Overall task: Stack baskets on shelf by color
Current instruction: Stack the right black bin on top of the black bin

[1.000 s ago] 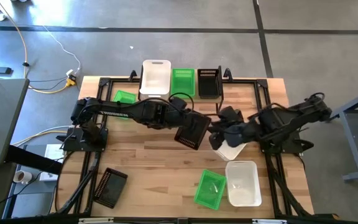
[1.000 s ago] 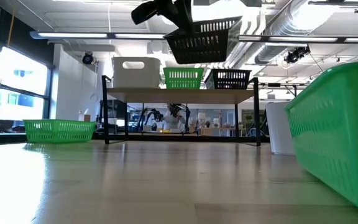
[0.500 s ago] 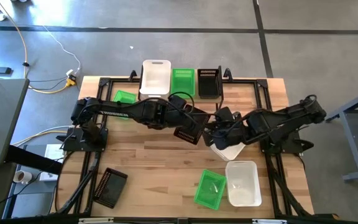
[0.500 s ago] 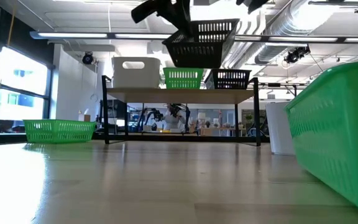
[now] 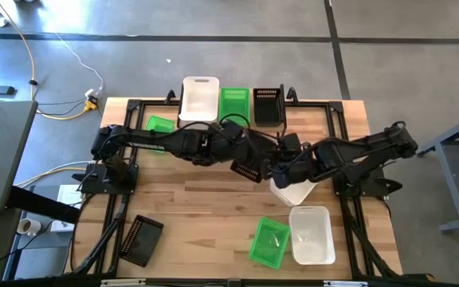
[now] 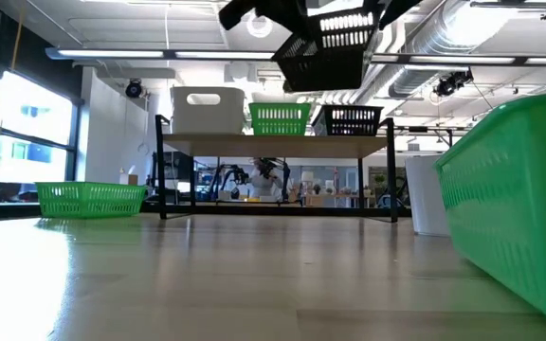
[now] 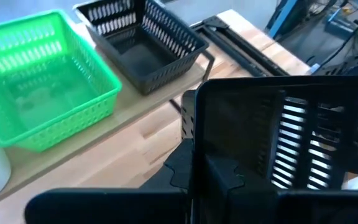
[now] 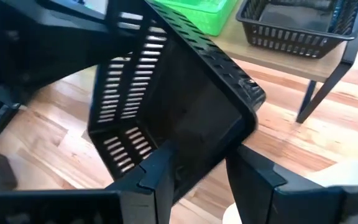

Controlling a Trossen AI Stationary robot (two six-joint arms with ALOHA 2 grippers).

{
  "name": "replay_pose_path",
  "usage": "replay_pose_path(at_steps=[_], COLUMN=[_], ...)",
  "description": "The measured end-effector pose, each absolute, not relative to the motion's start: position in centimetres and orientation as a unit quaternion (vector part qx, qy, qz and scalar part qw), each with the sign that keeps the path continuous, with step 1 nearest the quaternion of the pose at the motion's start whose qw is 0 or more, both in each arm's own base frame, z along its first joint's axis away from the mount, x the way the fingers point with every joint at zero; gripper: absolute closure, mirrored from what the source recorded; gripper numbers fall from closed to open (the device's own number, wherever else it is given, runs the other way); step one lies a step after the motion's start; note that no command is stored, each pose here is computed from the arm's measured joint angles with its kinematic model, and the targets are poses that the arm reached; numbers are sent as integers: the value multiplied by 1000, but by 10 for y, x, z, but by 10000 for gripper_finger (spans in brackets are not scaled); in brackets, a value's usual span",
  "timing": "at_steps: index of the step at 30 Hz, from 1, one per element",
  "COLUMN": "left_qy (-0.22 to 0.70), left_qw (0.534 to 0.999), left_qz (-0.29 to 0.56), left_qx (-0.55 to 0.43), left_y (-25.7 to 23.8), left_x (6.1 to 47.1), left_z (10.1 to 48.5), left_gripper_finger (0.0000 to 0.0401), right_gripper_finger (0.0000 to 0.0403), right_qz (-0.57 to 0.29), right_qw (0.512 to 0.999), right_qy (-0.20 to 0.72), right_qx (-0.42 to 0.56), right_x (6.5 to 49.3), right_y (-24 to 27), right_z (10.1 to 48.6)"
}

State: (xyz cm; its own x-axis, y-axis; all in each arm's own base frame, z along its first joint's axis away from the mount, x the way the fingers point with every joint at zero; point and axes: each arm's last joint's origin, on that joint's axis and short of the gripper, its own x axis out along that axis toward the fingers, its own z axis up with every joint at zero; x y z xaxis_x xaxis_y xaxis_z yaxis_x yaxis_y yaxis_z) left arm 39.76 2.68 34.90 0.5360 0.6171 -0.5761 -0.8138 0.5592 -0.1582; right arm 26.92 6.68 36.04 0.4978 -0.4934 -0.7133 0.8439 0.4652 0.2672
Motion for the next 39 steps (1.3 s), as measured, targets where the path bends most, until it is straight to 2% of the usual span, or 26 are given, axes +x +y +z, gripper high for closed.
replay_pose_path(at_steps=[4,9,11,14,19,27,34,39], left_qy=[236,241,244,251,284,322,325,329], left_qw=[859,864,865,868,877,885,888,888], left_qz=[412,411,412,407,371,326,322,320], left_qx=[-189,-161,-149,-138,-114,-79,-50,-24], left_y=[27,28,28,28,30,33,42,49], left_x=[399,400,399,399,399,395,385,376], left_z=[351,351,352,351,350,352,364,373], left_gripper_finger=[396,396,395,387,357,289,225,195], right_gripper_finger=[293,377,393,385,399,400,402,402], right_qz=[-421,-426,-429,-436,-452,-463,-472,-474], right_qw=[803,800,800,795,788,777,772,768], right_qy=[288,294,294,295,297,293,281,290], right_qx=[307,304,300,302,296,308,319,319], right_x=[270,270,271,271,271,267,262,260], right_y=[64,59,57,52,44,31,21,13], right_z=[359,358,358,358,357,361,367,368])
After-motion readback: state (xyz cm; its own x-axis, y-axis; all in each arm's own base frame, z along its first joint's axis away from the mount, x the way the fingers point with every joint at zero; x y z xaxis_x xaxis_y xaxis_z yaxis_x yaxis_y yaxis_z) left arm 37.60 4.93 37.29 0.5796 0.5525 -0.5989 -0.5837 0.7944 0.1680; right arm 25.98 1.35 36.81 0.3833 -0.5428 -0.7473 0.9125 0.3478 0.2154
